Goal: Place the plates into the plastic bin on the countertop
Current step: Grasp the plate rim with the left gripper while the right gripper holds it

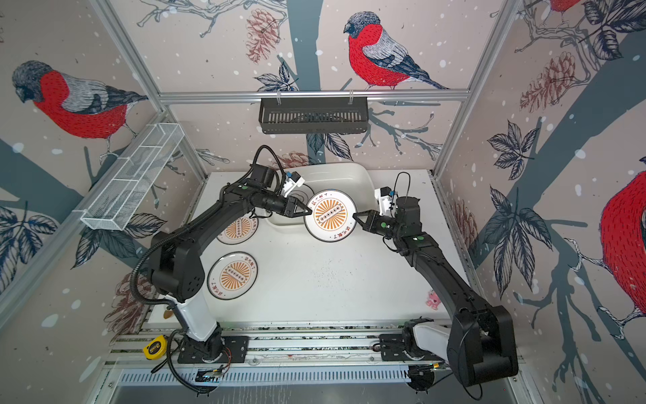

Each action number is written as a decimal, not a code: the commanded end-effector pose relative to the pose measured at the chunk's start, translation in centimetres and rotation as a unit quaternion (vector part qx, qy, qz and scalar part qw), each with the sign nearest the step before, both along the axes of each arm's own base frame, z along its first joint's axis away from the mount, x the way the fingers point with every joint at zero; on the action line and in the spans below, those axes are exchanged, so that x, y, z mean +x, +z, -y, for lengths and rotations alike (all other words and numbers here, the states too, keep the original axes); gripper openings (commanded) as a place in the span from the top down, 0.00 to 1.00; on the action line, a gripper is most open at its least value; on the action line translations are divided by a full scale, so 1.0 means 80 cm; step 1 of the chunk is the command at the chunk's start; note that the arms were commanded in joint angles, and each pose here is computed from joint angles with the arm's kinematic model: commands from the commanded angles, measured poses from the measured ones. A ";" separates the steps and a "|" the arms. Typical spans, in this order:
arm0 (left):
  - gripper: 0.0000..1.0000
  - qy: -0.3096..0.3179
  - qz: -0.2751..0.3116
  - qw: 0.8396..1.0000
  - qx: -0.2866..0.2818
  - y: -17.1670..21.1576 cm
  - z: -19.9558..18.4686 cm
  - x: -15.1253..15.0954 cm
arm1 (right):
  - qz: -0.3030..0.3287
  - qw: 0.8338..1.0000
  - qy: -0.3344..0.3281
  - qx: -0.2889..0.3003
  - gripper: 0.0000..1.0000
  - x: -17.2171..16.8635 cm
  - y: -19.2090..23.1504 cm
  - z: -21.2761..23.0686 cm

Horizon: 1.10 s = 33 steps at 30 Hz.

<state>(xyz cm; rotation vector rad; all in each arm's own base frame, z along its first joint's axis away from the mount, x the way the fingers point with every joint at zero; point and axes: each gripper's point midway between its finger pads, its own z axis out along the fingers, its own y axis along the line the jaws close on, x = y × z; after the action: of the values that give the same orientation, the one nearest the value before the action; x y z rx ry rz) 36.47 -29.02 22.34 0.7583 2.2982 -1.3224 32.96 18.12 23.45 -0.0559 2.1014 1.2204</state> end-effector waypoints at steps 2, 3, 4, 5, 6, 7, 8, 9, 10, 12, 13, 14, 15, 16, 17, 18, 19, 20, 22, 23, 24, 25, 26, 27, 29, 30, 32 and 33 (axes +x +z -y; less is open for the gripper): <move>0.76 -0.002 0.005 1.000 0.000 0.003 0.006 0.001 | 0.023 1.000 0.000 -0.007 0.96 0.005 0.009 0.000; 0.80 0.001 0.005 1.000 0.002 0.003 0.005 0.003 | 0.023 1.000 0.001 -0.008 0.96 0.005 0.009 -0.001; 0.83 0.001 0.005 1.000 0.004 0.002 0.006 0.003 | 0.022 1.000 0.000 -0.008 0.96 0.005 0.008 -0.001; 0.85 0.003 0.005 1.000 0.005 0.002 0.006 0.003 | 0.023 1.000 0.000 -0.009 0.96 0.005 0.008 -0.001; 0.86 0.005 0.004 1.000 0.006 0.001 0.006 0.004 | 0.022 1.000 0.000 -0.010 0.95 0.005 0.007 -0.001; 0.87 0.005 0.002 1.000 0.006 0.001 0.006 0.004 | 0.023 1.000 -0.001 -0.011 0.95 0.006 0.008 -0.001; 0.88 0.006 0.000 1.000 0.006 0.001 0.006 0.004 | 0.024 1.000 0.000 -0.011 0.95 0.005 0.008 -0.002; 0.88 0.007 -0.001 1.000 0.006 0.000 0.007 0.005 | 0.025 1.000 0.000 -0.011 0.95 0.006 0.009 -0.002; 0.89 0.007 -0.003 1.000 0.005 0.000 0.007 0.005 | 0.023 1.000 0.000 -0.011 0.94 0.006 0.008 -0.003; 0.94 0.008 -0.004 1.000 0.003 0.000 0.008 0.006 | 0.023 1.000 0.000 -0.013 0.87 0.007 0.008 -0.003; 0.96 0.010 -0.005 1.000 0.004 0.000 0.008 0.007 | 0.023 1.000 0.001 -0.014 0.84 0.007 0.008 -0.004; 0.96 0.011 -0.006 1.000 0.005 -0.001 0.008 0.008 | 0.023 1.000 -0.001 -0.017 0.80 0.008 0.008 -0.004; 0.97 0.012 -0.004 1.000 0.005 0.000 0.007 0.009 | 0.024 1.000 -0.003 -0.018 0.75 0.009 0.008 -0.003; 0.97 0.014 -0.002 1.000 0.007 0.001 0.007 0.010 | 0.023 1.000 -0.006 -0.020 0.70 0.010 0.008 -0.002; 0.99 0.017 0.003 1.000 0.010 0.002 0.006 0.012 | 0.023 0.999 -0.007 -0.021 0.65 0.011 0.008 -0.002; 0.99 0.019 0.010 1.000 0.013 0.004 0.005 0.014 | 0.024 0.999 -0.010 -0.023 0.61 0.012 0.009 0.000; 1.00 0.021 0.015 1.000 0.016 0.006 0.005 0.016 | 0.025 0.999 -0.012 -0.026 0.58 0.013 0.009 0.000; 1.00 0.023 0.022 0.999 0.019 0.008 0.004 0.018 | 0.025 0.999 -0.017 -0.030 0.55 0.015 0.009 0.002; 1.00 0.024 0.035 0.999 0.024 0.013 0.003 0.024 | 0.028 0.999 -0.026 -0.036 0.53 0.019 0.012 0.007; 1.00 0.027 0.041 0.998 0.028 0.015 0.002 0.028 | 0.030 0.998 -0.033 -0.039 0.52 0.021 0.014 0.012; 1.00 0.031 0.045 0.998 0.031 0.017 0.001 0.034 | 0.031 0.998 -0.039 -0.040 0.52 0.023 0.015 0.016; 1.00 0.033 0.048 0.998 0.032 0.018 -0.001 0.039 | 0.032 0.998 -0.043 -0.040 0.52 0.024 0.016 0.020; 1.00 0.034 0.049 0.998 0.032 0.018 -0.001 0.046 | 0.032 0.997 -0.049 -0.040 0.52 0.025 0.018 0.025; 1.00 0.037 0.050 0.998 0.033 0.017 -0.002 0.054 | 0.032 0.997 -0.055 -0.040 0.52 0.025 0.019 0.030; 1.00 0.043 0.050 0.997 0.033 0.016 -0.004 0.072 | 0.035 0.996 -0.065 -0.040 0.52 0.024 0.024 0.040; 1.00 0.047 0.055 0.997 0.033 0.016 -0.003 0.083 | 0.036 0.996 -0.071 -0.041 0.52 0.023 0.025 0.045; 1.00 0.058 0.057 0.996 0.033 0.014 -0.003 0.105 | 0.037 0.995 -0.082 -0.045 0.51 0.020 0.029 0.054; 1.00 0.060 0.058 0.996 0.029 0.014 -0.001 0.115 | 0.035 0.995 -0.086 -0.048 0.52 0.018 0.029 0.058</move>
<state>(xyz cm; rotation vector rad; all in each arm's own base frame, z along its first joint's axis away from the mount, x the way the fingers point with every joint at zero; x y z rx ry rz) 44.23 -28.81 23.02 0.6877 2.2871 -1.1322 34.60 14.21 25.72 0.0336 2.0515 1.0456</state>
